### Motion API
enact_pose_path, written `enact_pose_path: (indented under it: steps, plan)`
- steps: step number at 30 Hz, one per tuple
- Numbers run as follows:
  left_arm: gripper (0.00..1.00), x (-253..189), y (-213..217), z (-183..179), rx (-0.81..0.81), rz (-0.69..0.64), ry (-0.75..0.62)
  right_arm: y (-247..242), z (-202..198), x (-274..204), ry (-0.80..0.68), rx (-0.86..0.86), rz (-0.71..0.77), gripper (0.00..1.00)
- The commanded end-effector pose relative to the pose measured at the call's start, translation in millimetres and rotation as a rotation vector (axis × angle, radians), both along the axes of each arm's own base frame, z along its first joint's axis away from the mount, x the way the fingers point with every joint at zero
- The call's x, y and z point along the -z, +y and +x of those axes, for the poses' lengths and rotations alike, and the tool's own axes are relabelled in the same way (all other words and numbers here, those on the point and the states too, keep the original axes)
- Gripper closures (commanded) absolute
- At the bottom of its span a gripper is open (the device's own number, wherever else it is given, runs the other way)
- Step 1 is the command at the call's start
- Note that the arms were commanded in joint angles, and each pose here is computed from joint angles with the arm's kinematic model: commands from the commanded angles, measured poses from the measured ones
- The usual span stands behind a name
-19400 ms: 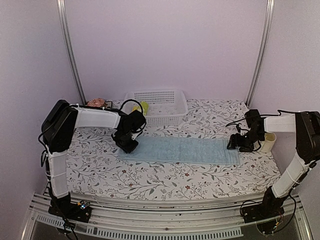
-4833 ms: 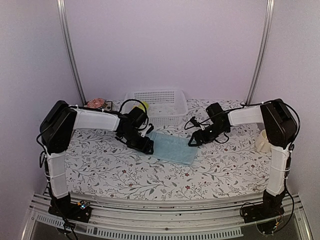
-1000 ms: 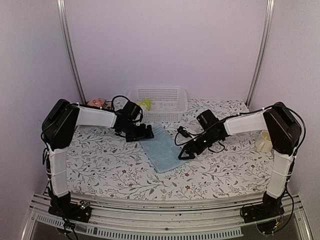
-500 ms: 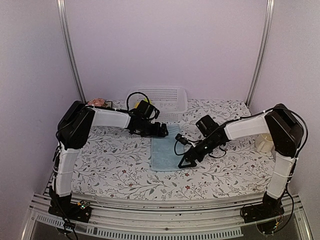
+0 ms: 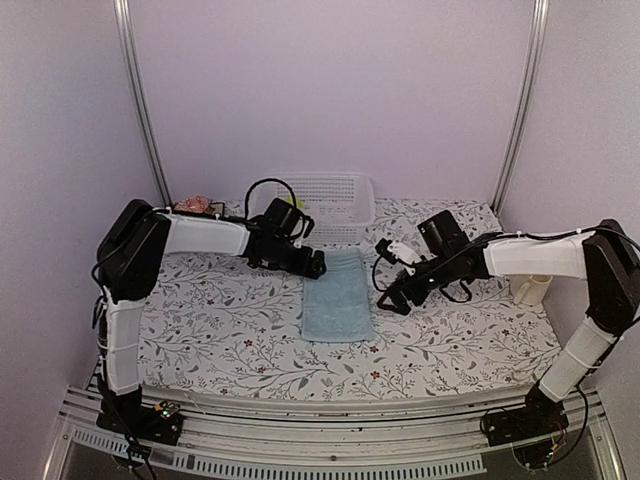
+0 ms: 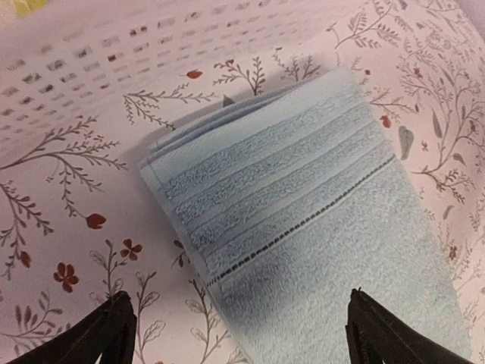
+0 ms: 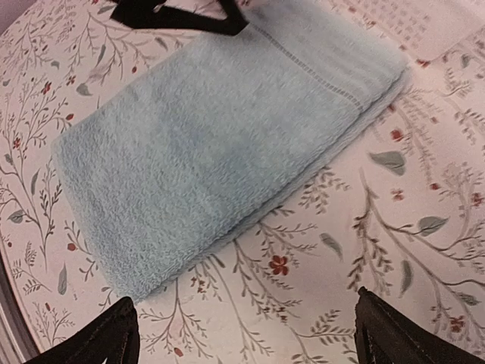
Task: Roll the towels
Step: Rotate the towel at the center of the board, then roll the towel at the center of the board.
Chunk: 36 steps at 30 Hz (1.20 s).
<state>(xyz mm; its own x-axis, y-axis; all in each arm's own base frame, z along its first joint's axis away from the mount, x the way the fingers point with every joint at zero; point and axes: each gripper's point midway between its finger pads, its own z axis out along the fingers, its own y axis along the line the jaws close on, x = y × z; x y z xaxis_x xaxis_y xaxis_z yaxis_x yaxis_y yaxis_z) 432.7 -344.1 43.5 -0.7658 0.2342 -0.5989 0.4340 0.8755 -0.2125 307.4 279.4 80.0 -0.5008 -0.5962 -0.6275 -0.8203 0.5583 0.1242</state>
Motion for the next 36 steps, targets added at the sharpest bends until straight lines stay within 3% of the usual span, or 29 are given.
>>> enact_pose_path:
  steps: [1,4,9,16,21,29,36]
  plan:
    - [0.03,-81.4,10.7,-13.1,0.119,0.017,-0.205,-22.9,39.9,-88.8,-0.396,0.14,0.022,0.01]
    - [0.03,-103.9,21.7,-28.9,0.207,0.041,-0.329,-46.0,46.0,-103.7,-0.519,0.241,-0.001,0.01]
    - [0.03,-107.2,26.7,-73.1,0.458,0.096,-0.501,-44.5,30.0,-94.4,-0.502,0.133,-0.033,0.01]
    - [0.03,-58.0,14.6,-127.6,0.796,0.279,-0.642,-39.7,20.8,-113.6,-0.563,0.102,-0.002,0.0]
    - [0.03,-23.8,1.2,-155.5,0.948,0.42,-0.679,-48.0,17.3,-113.8,-0.564,0.115,-0.04,0.0]
    - [0.04,-17.5,-7.9,-187.3,1.017,0.396,-0.723,-43.9,11.8,-97.6,-0.46,0.148,-0.022,0.01]
    - [0.11,5.1,-16.5,-184.5,1.014,0.539,-0.746,-37.5,12.3,-98.5,-0.443,0.146,0.0,0.01]
